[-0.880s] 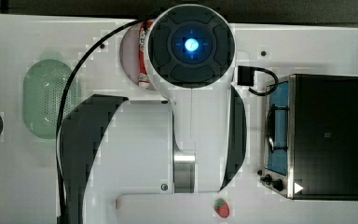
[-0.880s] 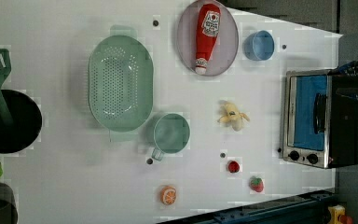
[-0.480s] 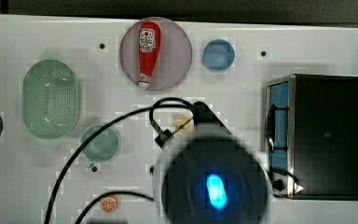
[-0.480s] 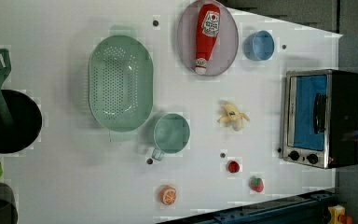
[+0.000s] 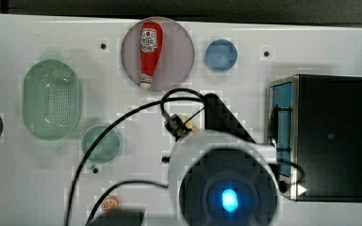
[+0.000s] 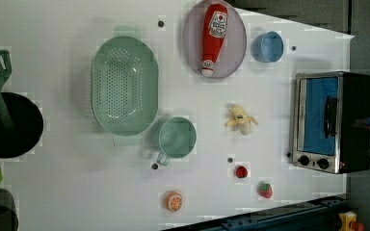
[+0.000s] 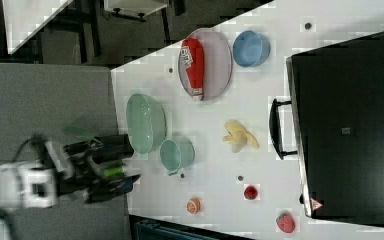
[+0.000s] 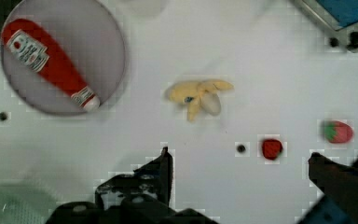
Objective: Pick Banana and place it in mug.
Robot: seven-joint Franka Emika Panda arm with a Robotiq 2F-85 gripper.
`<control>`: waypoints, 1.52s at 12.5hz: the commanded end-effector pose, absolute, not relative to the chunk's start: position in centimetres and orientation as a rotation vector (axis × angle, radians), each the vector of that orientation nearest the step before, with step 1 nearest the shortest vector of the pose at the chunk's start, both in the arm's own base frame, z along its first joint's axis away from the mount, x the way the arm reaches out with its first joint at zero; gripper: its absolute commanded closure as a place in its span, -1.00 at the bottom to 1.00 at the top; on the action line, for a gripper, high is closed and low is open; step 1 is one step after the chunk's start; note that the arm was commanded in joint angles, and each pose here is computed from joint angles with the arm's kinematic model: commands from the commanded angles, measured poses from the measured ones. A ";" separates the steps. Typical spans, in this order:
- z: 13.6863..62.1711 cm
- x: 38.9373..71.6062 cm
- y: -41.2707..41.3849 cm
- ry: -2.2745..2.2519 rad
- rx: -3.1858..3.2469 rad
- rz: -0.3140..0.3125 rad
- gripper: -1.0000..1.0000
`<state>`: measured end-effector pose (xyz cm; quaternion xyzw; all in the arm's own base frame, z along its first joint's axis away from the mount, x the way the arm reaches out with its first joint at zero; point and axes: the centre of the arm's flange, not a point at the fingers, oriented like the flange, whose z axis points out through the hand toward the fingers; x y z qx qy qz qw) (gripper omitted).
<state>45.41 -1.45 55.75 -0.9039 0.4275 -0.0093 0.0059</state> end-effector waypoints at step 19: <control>16.0 48.4 -1.9 0.831 -3.047 0.089 -1.00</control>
